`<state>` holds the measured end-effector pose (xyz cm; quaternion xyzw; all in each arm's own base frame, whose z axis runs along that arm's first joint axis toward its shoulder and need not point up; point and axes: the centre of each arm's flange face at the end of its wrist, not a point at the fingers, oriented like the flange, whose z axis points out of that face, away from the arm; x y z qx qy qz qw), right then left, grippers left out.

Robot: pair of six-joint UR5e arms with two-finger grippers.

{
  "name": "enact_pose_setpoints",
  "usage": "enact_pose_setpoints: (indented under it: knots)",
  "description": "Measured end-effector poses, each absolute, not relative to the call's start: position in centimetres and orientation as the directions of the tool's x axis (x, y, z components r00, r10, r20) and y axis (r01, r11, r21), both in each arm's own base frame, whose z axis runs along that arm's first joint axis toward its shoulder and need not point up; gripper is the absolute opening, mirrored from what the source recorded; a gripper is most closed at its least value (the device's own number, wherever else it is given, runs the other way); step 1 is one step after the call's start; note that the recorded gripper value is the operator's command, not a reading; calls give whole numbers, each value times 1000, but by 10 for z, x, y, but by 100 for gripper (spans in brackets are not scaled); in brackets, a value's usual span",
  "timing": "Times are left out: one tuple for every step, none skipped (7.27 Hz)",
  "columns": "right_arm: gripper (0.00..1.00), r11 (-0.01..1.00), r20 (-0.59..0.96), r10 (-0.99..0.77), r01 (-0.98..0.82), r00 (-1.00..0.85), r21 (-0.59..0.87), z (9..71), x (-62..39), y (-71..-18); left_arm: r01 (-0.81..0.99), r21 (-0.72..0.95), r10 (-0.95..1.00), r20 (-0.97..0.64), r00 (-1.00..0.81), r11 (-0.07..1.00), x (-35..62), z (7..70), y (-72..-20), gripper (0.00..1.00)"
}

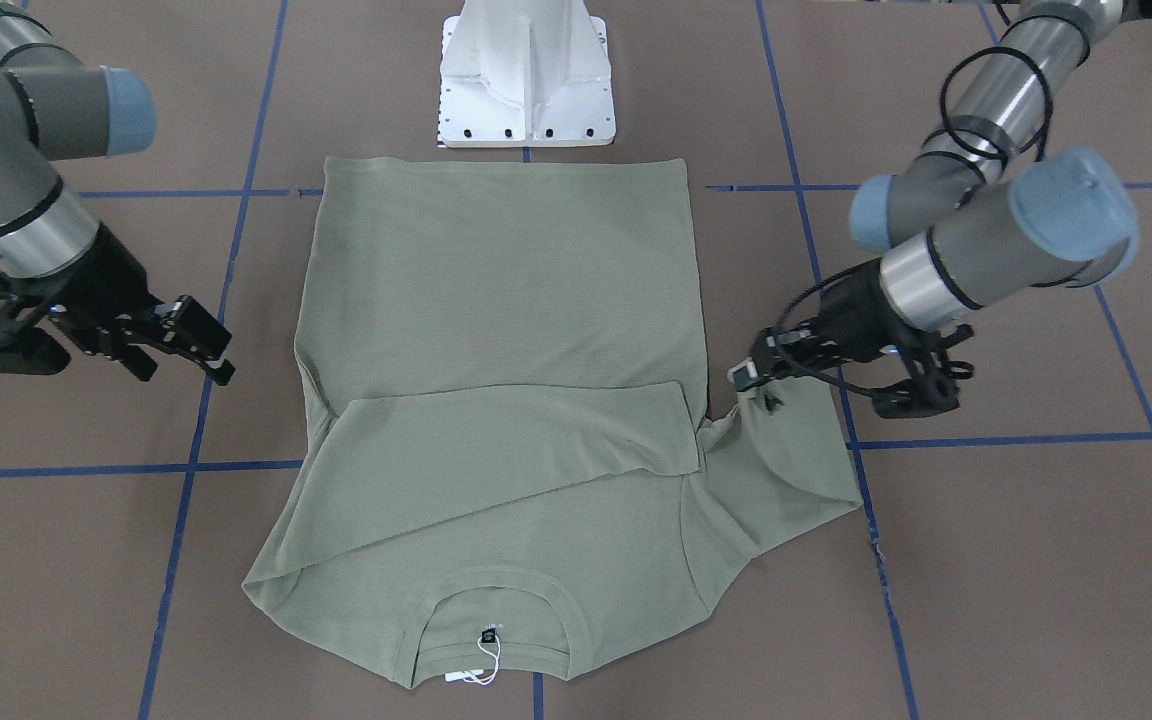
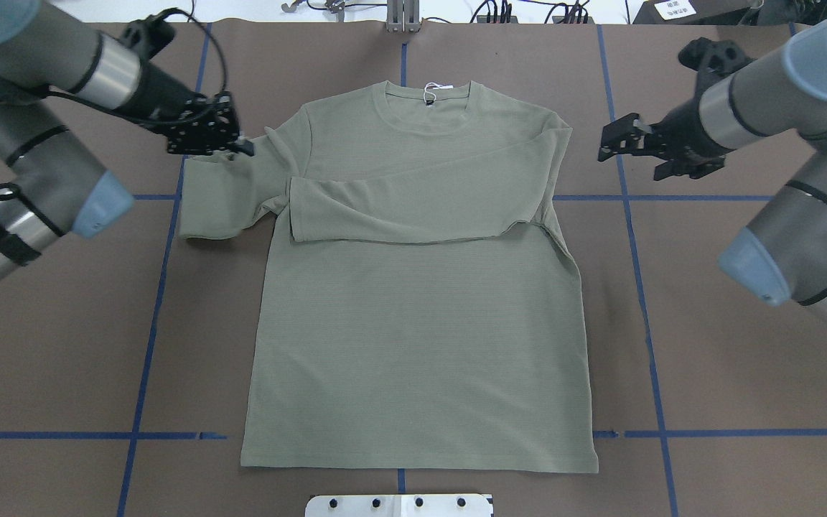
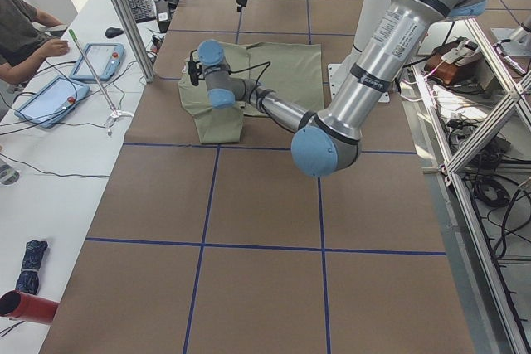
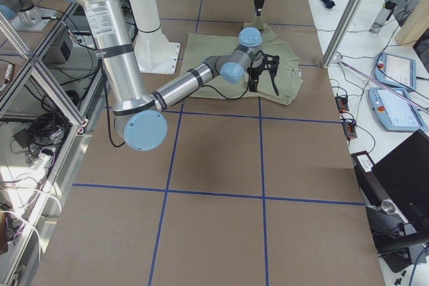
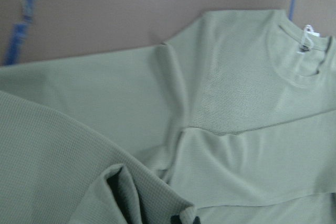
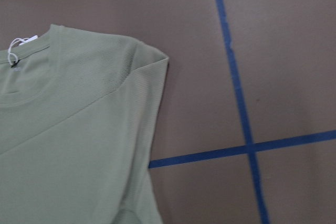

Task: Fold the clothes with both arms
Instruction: 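Fold the other sleeve across the shirt with the left gripper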

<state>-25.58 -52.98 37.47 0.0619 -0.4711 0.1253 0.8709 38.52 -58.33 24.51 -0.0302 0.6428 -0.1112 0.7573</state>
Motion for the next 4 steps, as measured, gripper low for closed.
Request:
enact_pose_setpoints:
  knots:
    - [100,968,830,130,-249,543,11,395,-232,-530,166,-221,-239,-966,95,961,444,177,-575,0]
    - [100,972,827,116,-234,550,19,405,-221,-529,205,-246,-262,-964,55,947,511,117,-562,11]
    - [100,973,825,113,-229,553,20,409,-218,-529,255,-258,-275,-961,34,932,577,79,-538,61]
    - [100,974,823,115,-228,556,18,413,-217,-529,309,-257,-279,-960,28,916,629,61,-512,84]
